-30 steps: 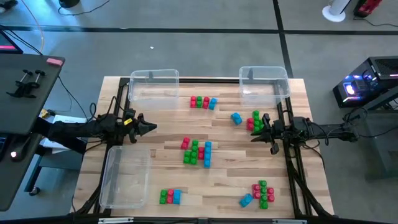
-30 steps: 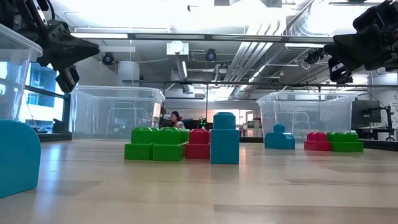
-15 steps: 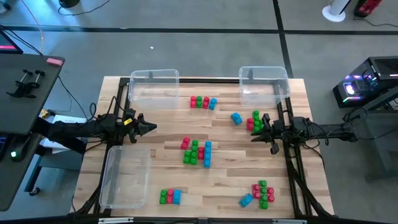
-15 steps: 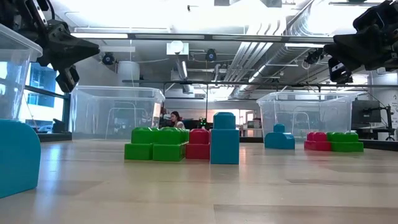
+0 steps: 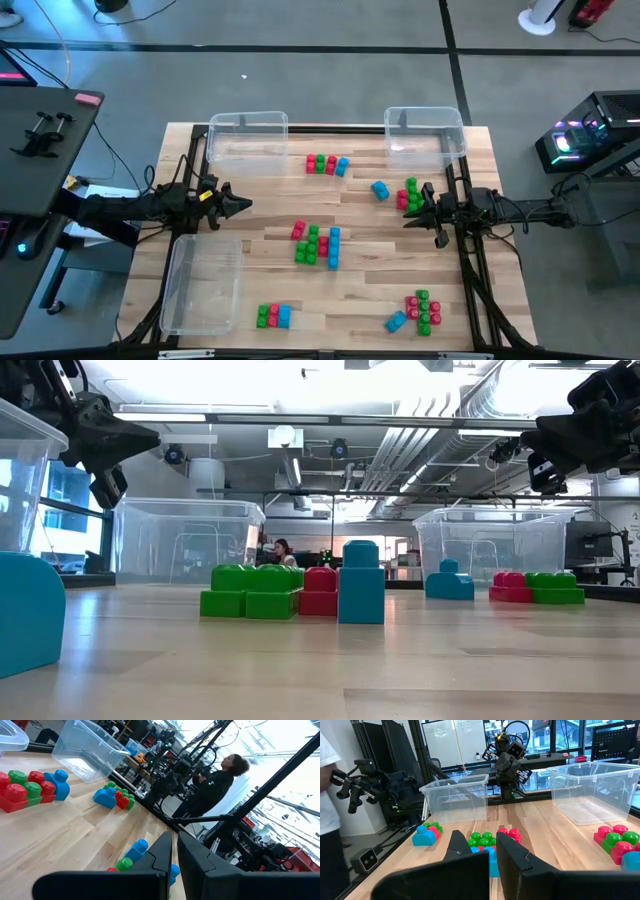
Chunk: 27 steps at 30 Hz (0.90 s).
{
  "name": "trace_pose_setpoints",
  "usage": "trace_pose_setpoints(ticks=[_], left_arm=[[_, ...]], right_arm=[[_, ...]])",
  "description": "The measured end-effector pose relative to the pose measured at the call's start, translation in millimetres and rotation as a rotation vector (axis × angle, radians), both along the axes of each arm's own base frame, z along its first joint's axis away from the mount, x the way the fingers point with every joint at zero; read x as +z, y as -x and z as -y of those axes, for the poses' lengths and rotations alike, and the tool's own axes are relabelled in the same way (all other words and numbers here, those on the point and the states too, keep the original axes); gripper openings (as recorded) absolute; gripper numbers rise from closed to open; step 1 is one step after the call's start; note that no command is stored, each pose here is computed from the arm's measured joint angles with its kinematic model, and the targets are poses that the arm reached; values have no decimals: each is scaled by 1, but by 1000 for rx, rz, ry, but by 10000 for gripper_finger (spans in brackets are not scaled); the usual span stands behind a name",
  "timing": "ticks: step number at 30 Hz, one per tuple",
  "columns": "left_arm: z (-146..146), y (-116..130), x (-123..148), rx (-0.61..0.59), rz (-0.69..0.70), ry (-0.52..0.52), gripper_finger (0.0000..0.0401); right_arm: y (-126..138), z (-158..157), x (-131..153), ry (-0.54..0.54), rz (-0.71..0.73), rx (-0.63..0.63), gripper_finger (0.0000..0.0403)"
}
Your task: Sort blocks
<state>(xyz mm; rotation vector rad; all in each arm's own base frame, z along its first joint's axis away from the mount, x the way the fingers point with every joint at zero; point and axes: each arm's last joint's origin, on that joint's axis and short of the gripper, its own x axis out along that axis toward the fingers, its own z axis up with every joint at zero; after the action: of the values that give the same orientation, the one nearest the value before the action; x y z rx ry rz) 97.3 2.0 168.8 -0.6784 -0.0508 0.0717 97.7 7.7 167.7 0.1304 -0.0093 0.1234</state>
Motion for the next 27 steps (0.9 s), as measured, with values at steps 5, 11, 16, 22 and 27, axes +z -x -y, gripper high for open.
trace_pose_setpoints(ticks=[5,11,16,22,27], left_arm=[[0,0,0,0,0,0,19],[0,0,0,0,0,0,19],[0,0,0,0,0,0,19],[0,0,0,0,0,0,19],[0,0,0,0,0,0,19]], right_arm=[[0,0,0,0,0,0,0],[0,0,0,0,0,0,0],[0,0,0,0,0,0,0],[0,0,1,-1,11,-12,0],[13,10,48,-508,519,-186,0]])
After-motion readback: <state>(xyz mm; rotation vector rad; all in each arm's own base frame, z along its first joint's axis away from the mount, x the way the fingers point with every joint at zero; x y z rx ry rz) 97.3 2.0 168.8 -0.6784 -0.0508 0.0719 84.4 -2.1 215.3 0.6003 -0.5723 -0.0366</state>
